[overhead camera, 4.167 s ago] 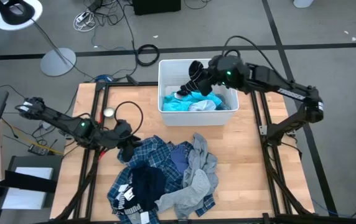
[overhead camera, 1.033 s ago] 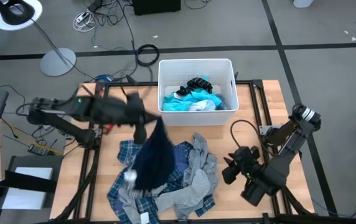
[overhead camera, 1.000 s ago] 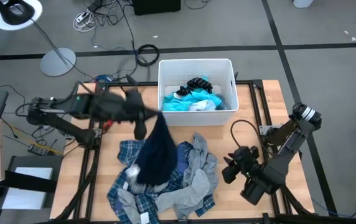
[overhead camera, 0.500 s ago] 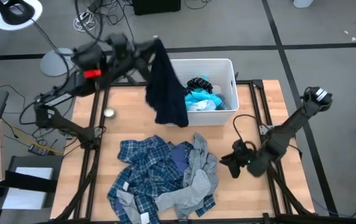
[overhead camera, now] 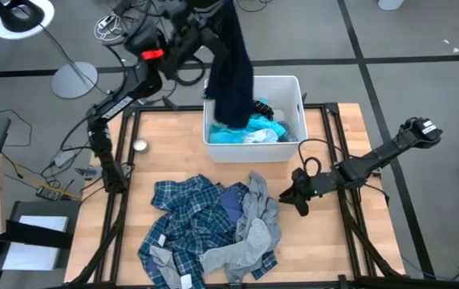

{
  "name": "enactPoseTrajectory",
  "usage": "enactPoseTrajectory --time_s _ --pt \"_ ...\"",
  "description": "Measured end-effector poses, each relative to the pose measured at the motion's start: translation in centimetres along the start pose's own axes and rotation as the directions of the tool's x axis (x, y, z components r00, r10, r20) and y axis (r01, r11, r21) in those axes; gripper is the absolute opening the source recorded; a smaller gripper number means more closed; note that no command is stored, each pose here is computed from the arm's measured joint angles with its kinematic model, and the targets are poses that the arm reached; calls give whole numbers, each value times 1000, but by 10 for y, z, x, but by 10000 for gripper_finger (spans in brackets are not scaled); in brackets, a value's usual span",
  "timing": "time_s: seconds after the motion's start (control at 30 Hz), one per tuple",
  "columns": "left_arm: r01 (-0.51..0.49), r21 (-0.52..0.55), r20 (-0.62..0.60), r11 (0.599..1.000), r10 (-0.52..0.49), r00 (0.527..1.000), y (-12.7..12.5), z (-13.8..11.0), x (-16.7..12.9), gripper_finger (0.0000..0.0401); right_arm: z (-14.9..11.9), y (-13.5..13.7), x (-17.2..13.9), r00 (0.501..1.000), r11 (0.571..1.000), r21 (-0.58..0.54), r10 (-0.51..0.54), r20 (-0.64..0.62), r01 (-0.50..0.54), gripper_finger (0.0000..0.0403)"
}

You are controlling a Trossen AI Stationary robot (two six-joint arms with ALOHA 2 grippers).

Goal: Sort clothes
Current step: Put the dark blue boxer shorts into the white laundry bin, then put the purple sock into the white laundry bin

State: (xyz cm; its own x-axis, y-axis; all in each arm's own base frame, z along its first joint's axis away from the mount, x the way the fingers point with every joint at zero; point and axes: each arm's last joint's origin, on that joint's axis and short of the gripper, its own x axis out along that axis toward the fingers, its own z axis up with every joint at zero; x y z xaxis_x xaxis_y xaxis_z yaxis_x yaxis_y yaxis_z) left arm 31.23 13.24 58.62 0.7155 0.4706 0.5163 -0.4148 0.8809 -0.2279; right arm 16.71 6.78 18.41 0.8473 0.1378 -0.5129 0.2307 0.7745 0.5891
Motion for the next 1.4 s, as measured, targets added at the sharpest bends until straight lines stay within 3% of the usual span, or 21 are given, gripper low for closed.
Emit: enactPoseTrajectory --time_s 0.1,0.2,0.33,0.47,0.57,0.87,1.0,1.17,1.4 --pt "-12 32 -137 999 16 990 2 -14 4 0 6 -3 1 1000 999 -34 8 5 -8 114" --pt "-34 83 -361 996 62 931 7 -39 -2 0 11 -6 1 1000 998 -54 13 10 -12 114" --pt "-7 144 -645 989 100 758 13 -67 -18 0 15 -9 3 1000 997 -75 30 2 -30 114" --pt "47 145 -805 988 91 586 12 -96 -28 4 18 -12 3 999 996 -85 40 -11 -41 114" --pt "38 137 -862 990 100 497 12 -119 -29 13 20 -14 3 999 995 -88 46 -19 -48 114" --pt "5 30 -936 1000 27 352 14 -169 -25 91 24 -17 4 997 994 -78 73 -40 -76 114" --pt "14 -7 -949 1000 -11 315 13 -168 -28 121 24 -17 4 997 994 -78 74 -39 -77 114" --pt "24 1 -967 1000 -5 254 3 -155 -41 126 24 -17 4 996 994 -78 75 -38 -78 114" --pt "71 107 -985 992 95 146 -26 -129 -75 126 27 -14 4 994 992 -69 109 -4 -109 114"
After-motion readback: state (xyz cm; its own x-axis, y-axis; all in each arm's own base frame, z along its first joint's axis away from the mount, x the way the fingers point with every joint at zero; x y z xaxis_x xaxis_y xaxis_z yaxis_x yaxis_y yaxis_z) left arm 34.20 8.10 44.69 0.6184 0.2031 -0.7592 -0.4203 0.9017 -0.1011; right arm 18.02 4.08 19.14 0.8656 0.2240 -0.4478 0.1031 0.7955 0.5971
